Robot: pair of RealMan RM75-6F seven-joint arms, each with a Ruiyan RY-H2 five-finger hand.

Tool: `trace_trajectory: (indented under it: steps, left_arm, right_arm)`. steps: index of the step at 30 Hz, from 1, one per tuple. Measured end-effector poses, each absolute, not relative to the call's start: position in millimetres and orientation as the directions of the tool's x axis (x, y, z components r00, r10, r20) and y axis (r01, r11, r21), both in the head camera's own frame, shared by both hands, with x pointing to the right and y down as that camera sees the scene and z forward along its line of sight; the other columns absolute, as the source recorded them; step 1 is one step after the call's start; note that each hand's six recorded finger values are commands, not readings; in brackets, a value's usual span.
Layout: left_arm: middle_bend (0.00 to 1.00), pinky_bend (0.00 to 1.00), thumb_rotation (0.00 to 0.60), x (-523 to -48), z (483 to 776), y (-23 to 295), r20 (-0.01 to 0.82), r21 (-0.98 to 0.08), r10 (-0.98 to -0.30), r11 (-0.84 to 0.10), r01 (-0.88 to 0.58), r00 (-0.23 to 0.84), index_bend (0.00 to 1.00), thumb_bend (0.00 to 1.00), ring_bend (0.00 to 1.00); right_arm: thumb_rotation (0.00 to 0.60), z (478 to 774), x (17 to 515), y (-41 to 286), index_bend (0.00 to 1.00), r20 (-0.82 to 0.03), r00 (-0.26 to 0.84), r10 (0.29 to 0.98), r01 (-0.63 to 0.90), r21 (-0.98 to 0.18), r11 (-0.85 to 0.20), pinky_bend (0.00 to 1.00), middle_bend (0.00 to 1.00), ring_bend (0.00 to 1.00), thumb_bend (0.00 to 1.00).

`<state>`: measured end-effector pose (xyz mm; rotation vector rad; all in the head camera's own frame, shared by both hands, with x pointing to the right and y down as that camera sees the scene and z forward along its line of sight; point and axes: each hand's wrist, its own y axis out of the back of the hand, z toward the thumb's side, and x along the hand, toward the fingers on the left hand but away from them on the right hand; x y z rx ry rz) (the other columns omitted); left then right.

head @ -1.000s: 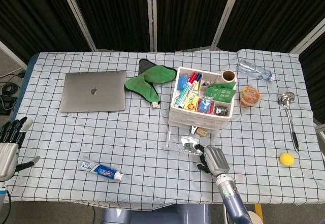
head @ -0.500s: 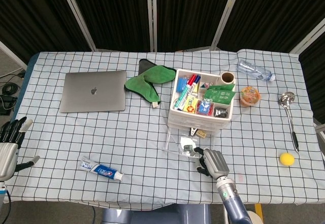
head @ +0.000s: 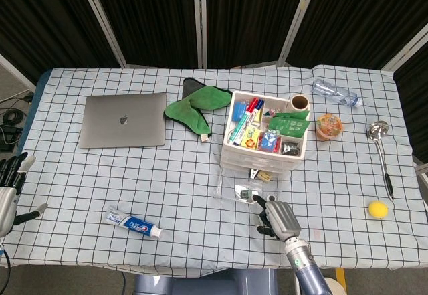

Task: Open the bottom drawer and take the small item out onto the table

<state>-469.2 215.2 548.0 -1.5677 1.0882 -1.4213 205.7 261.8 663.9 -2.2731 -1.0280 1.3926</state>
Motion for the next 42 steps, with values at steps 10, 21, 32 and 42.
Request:
trace_trajectory:
  steps: [10, 21, 32, 42]
  left_arm:
    - [0.0, 0.0, 0.6, -473, 545, 214, 0.356, -0.928, -0.934, -0.355, -0.116, 0.013, 0.0, 0.02, 0.0]
    - [0.0, 0.0, 0.6, -476, 542, 213, 0.345, -0.931, -0.939, -0.343, -0.124, 0.007, 0.0, 0.02, 0.0]
    - [0.0, 0.0, 0.6, -481, 540, 210, 0.329, -0.937, -0.944, -0.325, -0.128, -0.014, 0.0, 0.02, 0.0]
    - [0.0, 0.0, 0.6, -484, 542, 206, 0.318, -0.942, -0.947, -0.312, -0.123, -0.036, 0.0, 0.02, 0.0]
  right_arm:
    - [0.6, 649, 200, 263, 0.3, -0.618, 0.309, 0.723, 0.423, -0.592, -0.686, 0.83, 0.96, 0.96, 0.47]
    - [0.6, 640, 192, 248, 0.27, -0.577, 0.352, 0.737, 0.401, -0.618, -0.676, 0.83, 0.96, 0.96, 0.27]
    - [0.6, 635, 172, 203, 0.29, -0.543, 0.526, 0.655, 0.106, -0.722, -0.684, 0.83, 1.0, 0.99, 0.06]
    - [0.6, 646, 164, 165, 0.36, -0.515, 0.583, 0.628, -0.096, -0.811, -0.577, 0.84, 1.0, 1.0, 0.02]
